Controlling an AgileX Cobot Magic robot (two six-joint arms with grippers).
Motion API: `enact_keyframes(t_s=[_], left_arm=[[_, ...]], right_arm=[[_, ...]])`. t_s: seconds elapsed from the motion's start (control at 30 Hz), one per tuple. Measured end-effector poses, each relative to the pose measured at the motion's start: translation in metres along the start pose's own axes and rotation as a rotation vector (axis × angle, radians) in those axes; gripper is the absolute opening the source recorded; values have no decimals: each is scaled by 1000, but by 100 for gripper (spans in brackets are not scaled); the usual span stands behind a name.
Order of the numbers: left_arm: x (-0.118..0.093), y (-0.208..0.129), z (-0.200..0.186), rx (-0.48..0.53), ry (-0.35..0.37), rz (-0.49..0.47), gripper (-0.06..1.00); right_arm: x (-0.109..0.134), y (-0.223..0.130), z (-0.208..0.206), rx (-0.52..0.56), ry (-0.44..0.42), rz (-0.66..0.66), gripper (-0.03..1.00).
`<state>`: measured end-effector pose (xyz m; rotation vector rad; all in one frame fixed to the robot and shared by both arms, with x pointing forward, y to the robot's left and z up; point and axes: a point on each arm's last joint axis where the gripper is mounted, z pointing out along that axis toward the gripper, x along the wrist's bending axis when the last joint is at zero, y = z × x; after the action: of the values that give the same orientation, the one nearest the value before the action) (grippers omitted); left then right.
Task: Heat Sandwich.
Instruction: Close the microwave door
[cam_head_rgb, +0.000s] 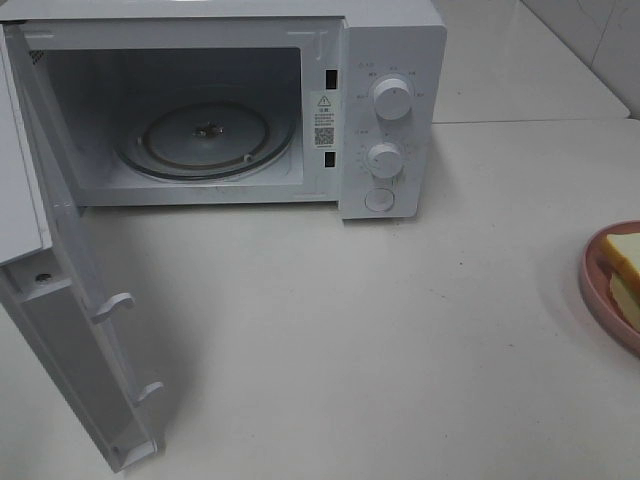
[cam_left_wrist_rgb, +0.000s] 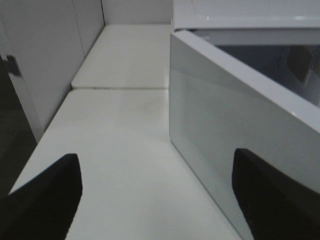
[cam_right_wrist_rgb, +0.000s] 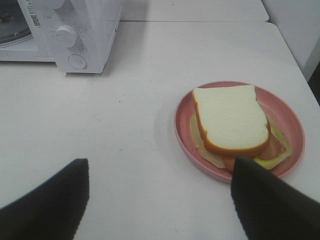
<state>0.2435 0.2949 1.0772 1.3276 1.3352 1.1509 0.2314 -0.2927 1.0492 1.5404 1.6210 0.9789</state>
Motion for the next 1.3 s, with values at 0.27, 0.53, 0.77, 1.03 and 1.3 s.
enact_keyframes(t_s=[0.27,0.53,0.77,1.03,1.3], left_arm=[[5,-17,28,-161,42,32,76],[8,-37,45,-236,68,43,64],[8,-40,47,-255,73,44,41],[9,-41,58,-190,72,40,10],[13,-44,94,-40,77,26,4]], right_arm=[[0,0,0,0,0,0,76],[0,0,0,0,0,0,76],[0,0,0,0,0,0,76],[0,0,0,0,0,0,76],[0,0,0,0,-1,0,76]])
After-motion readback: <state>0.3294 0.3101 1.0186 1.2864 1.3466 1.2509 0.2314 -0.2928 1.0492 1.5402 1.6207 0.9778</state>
